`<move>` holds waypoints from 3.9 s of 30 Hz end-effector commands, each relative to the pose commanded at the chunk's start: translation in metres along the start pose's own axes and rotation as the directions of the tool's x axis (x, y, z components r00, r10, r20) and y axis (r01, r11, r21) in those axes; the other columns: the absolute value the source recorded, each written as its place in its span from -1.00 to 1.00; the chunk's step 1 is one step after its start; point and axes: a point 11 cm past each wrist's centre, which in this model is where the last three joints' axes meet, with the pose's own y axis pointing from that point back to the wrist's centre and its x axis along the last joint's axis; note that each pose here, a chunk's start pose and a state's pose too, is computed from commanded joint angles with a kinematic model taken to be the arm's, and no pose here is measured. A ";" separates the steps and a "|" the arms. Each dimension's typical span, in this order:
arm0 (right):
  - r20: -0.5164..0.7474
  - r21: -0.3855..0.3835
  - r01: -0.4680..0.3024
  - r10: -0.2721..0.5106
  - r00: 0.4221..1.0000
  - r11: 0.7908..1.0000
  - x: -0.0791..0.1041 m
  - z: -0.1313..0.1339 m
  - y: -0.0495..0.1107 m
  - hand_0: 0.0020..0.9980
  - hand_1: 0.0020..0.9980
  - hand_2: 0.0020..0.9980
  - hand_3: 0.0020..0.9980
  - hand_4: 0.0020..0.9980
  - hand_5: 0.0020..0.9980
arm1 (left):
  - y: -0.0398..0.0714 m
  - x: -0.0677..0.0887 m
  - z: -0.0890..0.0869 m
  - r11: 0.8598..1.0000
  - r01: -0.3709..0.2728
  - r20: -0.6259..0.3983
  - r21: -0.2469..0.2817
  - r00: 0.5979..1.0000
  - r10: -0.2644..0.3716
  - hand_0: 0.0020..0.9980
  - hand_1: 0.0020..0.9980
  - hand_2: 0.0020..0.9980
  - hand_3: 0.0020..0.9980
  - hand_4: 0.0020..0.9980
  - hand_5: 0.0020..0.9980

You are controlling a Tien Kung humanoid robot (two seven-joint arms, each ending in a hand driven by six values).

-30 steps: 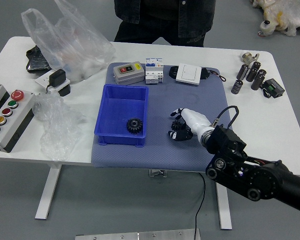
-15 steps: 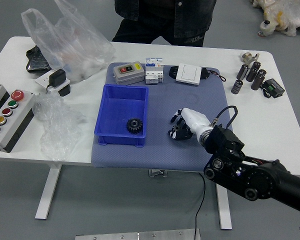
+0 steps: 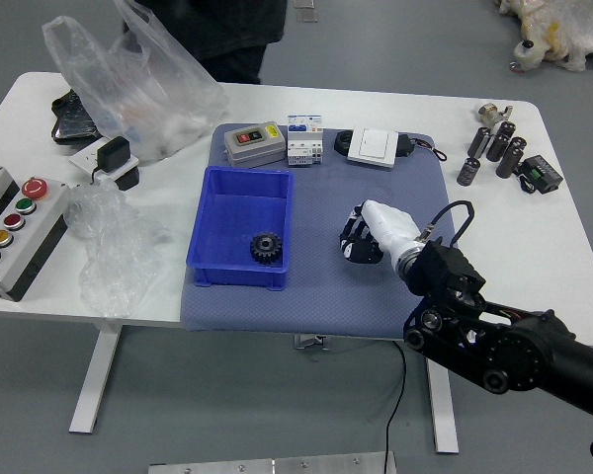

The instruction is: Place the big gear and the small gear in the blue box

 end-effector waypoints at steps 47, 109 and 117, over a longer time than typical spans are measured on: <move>-0.240 -0.042 0.128 -0.134 0.961 0.991 0.009 -0.016 -0.003 -0.57 -0.17 0.37 0.52 0.56 -0.58 | 0.000 0.004 -0.003 1.000 -0.007 0.000 0.014 1.000 0.007 0.25 0.18 0.17 0.28 0.34 -0.27; 0.025 0.295 0.042 -0.052 0.998 0.954 0.013 -0.120 -0.002 -0.63 -0.21 0.44 0.34 0.18 -0.67 | -0.001 0.005 -0.002 1.000 -0.006 0.003 0.013 1.000 0.006 0.25 0.18 0.18 0.29 0.33 -0.23; -0.063 0.278 0.019 -0.002 0.998 0.960 0.013 -0.117 -0.004 -0.65 -0.22 1.00 1.00 0.41 -0.52 | 0.000 0.004 -0.002 1.000 -0.004 0.004 0.015 1.000 0.004 0.25 0.18 0.18 0.29 0.34 -0.23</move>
